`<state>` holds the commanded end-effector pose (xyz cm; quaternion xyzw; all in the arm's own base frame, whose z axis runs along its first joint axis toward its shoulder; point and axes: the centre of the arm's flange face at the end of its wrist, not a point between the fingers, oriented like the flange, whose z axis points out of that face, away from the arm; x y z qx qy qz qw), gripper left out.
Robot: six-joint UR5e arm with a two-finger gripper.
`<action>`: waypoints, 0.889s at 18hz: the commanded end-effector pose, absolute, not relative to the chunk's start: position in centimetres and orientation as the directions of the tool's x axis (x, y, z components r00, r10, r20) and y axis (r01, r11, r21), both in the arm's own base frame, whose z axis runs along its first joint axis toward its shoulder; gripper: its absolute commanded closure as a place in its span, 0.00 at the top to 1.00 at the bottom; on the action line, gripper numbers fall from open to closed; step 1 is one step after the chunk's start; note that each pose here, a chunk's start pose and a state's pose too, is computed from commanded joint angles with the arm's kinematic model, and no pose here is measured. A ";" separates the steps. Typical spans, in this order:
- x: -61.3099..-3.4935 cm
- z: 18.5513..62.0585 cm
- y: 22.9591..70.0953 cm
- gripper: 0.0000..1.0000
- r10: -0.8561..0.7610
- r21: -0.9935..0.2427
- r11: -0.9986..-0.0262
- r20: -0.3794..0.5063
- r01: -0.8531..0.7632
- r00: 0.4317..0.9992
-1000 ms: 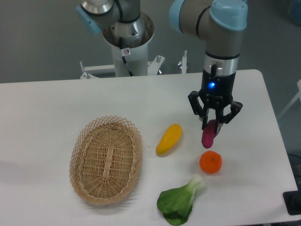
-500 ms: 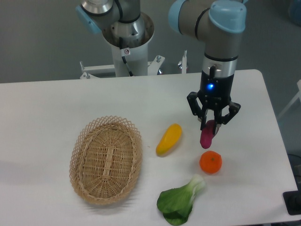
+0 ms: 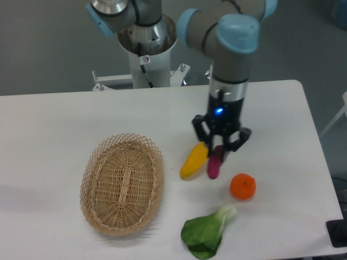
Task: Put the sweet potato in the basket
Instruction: 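Carry the held purple sweet potato over the wicker basket, then lower the sweet potato into the basket and open the gripper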
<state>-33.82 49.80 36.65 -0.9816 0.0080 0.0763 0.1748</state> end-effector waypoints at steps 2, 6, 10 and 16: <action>-30.8 35.9 51.8 0.18 0.053 -0.322 -0.947 -0.170 -0.004 0.984; -24.3 32.7 55.9 0.18 0.033 -0.233 -0.972 -0.199 -0.015 0.979; -19.9 29.9 57.9 0.18 -0.070 -0.189 -0.976 -0.175 -0.103 0.982; -18.0 25.7 56.9 0.19 -0.193 -0.103 -0.973 -0.143 -0.208 0.971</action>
